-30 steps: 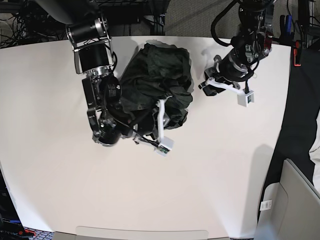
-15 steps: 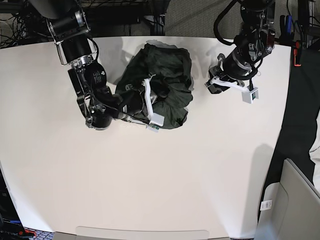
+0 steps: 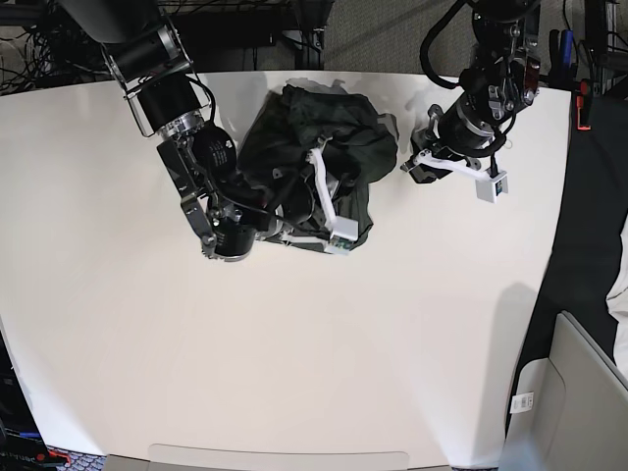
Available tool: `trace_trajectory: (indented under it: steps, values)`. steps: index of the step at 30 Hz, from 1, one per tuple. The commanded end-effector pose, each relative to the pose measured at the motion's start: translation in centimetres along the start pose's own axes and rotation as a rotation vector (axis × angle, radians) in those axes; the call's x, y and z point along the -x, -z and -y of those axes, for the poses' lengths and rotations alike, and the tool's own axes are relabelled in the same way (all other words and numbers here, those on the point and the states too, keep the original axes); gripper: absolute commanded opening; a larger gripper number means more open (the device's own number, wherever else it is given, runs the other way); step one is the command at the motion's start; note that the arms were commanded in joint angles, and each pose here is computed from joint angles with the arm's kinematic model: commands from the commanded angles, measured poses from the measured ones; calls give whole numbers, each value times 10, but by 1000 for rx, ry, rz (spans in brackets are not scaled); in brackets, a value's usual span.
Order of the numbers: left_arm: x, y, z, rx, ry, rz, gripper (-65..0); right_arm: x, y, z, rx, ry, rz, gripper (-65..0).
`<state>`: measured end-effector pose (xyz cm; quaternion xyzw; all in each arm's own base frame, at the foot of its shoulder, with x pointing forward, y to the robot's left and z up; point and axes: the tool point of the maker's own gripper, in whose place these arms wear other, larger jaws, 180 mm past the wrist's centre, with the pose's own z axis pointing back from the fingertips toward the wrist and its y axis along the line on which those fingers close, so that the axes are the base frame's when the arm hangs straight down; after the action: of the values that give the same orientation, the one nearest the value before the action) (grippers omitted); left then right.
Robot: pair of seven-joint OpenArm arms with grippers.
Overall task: Fold the T-shirt properly
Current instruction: 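Release the left gripper and regrasp the bundle edge with the right gripper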
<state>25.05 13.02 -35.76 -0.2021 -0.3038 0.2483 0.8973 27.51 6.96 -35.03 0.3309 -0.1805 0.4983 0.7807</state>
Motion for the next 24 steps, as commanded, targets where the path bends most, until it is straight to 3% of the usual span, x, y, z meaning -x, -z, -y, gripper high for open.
trace_trajectory:
  steps: [1,7,12,19,24]
  values:
    - [-8,-3,3,11,9,27,-534,-17,-16,10,29,-14,59,-559]
    - [-5,0,0,2,0,18,-534,-10,-42,21,49,15,108,-559]
    - [-1,4,0,-1,-18,8,-534,2,-51,29,102,-1,73,-559]
    - [0,6,-3,-8,-21,3,-534,25,-94,90,536,-128,-139,-560]
    - [0,6,-3,-7,-22,2,-534,27,-112,91,716,-219,-200,-560]
